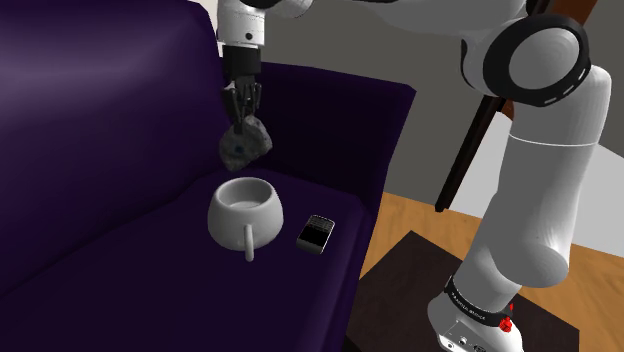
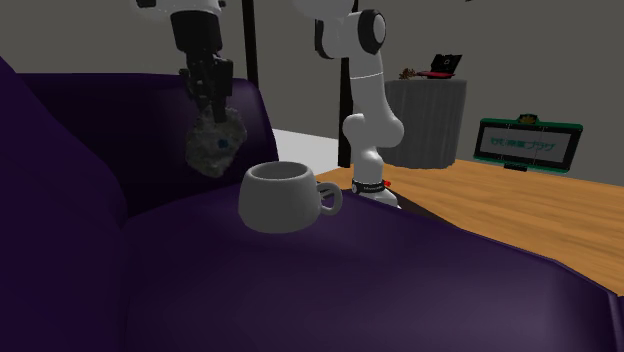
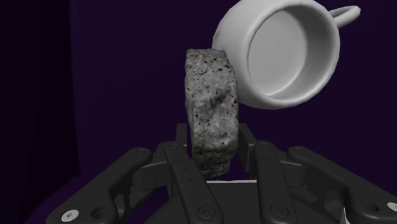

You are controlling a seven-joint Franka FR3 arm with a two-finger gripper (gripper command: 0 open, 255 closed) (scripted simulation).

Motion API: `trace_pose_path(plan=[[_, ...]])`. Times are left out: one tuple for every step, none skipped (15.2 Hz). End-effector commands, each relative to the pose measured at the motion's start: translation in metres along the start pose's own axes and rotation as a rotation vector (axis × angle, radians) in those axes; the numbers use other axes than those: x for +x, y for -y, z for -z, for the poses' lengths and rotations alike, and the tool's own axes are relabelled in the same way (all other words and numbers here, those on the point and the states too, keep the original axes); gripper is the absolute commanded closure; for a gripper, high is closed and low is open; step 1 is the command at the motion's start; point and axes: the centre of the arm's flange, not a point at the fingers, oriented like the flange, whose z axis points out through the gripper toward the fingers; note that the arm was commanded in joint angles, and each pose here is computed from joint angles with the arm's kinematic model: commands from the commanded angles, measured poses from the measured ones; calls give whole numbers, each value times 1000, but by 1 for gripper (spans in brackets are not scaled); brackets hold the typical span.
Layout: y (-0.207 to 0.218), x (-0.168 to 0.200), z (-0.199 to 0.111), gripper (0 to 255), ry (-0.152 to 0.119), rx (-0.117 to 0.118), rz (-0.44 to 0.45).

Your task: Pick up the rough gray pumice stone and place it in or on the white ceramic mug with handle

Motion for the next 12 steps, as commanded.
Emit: trace_pose_path(plan=[[0,-1,10,255,0,0,0],[1,-1,15,255,0,0,0],[1,-1,20,255,0,0,0],[1,-1,26,255,0,0,0],[2,-1,31,255,0,0,0],[2,-1,36,255,0,0,0],[3,-1,41,255,0,0,0],[3,-1,47,255,0,0,0],[3,-2,48,255,0,0,0],[14,-9,49,255,0,0,0],[25,-17,51,255,0,0,0],[35,-24,52,255,0,0,0]])
